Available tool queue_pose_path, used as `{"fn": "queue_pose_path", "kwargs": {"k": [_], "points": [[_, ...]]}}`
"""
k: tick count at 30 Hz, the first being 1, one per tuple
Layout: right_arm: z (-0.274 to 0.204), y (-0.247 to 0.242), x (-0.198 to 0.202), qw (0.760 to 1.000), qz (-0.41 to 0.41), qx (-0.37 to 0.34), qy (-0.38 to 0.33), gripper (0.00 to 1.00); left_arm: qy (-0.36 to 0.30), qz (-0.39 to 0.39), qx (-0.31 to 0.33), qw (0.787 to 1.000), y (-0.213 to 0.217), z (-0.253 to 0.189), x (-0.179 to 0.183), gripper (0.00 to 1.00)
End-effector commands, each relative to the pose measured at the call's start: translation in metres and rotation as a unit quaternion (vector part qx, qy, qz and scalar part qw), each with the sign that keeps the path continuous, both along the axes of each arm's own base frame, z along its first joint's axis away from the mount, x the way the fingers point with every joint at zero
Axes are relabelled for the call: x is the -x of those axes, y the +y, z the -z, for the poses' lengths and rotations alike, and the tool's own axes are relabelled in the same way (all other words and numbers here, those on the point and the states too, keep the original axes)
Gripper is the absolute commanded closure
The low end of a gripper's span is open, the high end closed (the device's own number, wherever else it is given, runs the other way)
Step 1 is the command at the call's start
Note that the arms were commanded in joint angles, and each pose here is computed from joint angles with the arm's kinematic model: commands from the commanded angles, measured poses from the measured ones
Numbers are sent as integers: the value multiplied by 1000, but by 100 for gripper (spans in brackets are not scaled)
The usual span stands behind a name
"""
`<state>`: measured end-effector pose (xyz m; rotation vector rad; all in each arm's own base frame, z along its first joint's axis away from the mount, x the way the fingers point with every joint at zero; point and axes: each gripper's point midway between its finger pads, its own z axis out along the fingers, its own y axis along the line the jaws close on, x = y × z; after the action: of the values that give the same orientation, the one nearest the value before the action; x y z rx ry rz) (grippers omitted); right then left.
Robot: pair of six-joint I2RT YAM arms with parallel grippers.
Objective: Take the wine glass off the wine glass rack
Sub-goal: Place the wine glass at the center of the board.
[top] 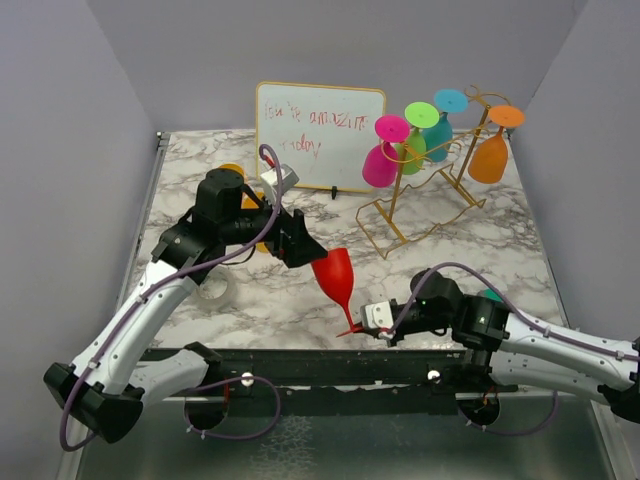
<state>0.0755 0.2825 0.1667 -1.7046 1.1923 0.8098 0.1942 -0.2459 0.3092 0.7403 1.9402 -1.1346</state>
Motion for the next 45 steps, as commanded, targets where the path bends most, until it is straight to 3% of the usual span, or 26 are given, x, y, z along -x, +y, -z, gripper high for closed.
{"fn": "queue_pose_path", "kwargs": {"k": [1,13,17,20,26,33,42,45], "points": [[-16,1,3,997,-39,-31,-61,99,-24,92,28,995,-16,-18,13,1],[-12,-13,-6,992,-35,-2,-118,99,39,113,10,993,-32,16,-5,8],[-15,-13,-8,991,-31,-15,-131,99,44,153,24,987,-38,12,2,19],[-14,-14,-11,990,-26,-11,-139,99,43,182,36,982,-39,8,11,22],[-16,-18,-13,987,-31,1,-157,99,8,291,88,953,-31,-12,53,20],[-16,-22,-17,984,-28,8,-174,99,-14,348,119,930,-26,-24,73,31],[-35,-22,-21,979,-26,-7,-204,99,15,340,110,934,-30,-15,73,39],[-35,-22,-21,978,-29,2,-204,99,24,338,104,935,-32,-10,75,48]]}}
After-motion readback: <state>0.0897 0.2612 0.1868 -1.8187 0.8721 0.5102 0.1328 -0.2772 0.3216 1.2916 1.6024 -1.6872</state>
